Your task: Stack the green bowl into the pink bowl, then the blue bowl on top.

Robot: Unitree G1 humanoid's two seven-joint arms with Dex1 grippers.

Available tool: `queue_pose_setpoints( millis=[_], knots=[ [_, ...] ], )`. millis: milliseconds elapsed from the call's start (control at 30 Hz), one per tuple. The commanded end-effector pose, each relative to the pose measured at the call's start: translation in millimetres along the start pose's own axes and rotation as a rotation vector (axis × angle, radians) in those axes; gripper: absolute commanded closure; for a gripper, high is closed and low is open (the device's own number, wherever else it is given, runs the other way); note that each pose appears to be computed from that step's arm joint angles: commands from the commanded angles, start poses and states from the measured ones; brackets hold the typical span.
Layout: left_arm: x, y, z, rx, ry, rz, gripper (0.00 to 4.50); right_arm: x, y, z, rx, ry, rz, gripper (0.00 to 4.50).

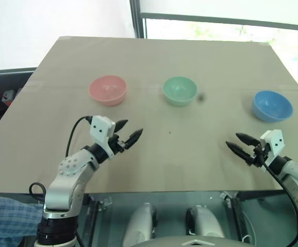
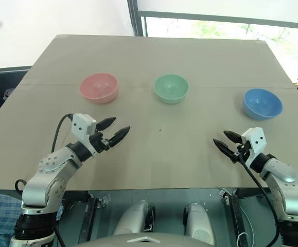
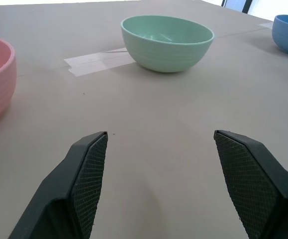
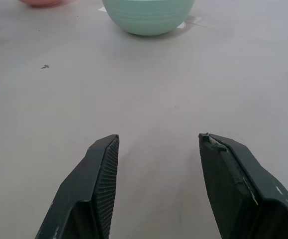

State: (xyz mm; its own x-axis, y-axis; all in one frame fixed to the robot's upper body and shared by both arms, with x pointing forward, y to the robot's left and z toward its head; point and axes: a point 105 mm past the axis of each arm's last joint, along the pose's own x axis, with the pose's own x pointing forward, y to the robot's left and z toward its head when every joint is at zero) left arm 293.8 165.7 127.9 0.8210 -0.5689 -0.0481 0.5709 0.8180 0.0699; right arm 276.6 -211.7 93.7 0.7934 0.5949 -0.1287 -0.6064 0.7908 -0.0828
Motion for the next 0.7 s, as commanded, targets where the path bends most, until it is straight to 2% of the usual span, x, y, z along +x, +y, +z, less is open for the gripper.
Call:
queue_pose_setpoints(
  millis=[33, 700],
  knots=[
    [1.0, -6.9, 18.0, 0.036, -0.066, -0.029, 0.86, -2.6, -2.5, 10.3, -0.041, -0.034, -0.004, 1.82],
    [10.9, -11.4, 18.8, 0.030, -0.059, -0.053, 0.86, -0.1, 3.2, 11.0, -0.042, -0.054, 0.000, 1.82]
  ],
)
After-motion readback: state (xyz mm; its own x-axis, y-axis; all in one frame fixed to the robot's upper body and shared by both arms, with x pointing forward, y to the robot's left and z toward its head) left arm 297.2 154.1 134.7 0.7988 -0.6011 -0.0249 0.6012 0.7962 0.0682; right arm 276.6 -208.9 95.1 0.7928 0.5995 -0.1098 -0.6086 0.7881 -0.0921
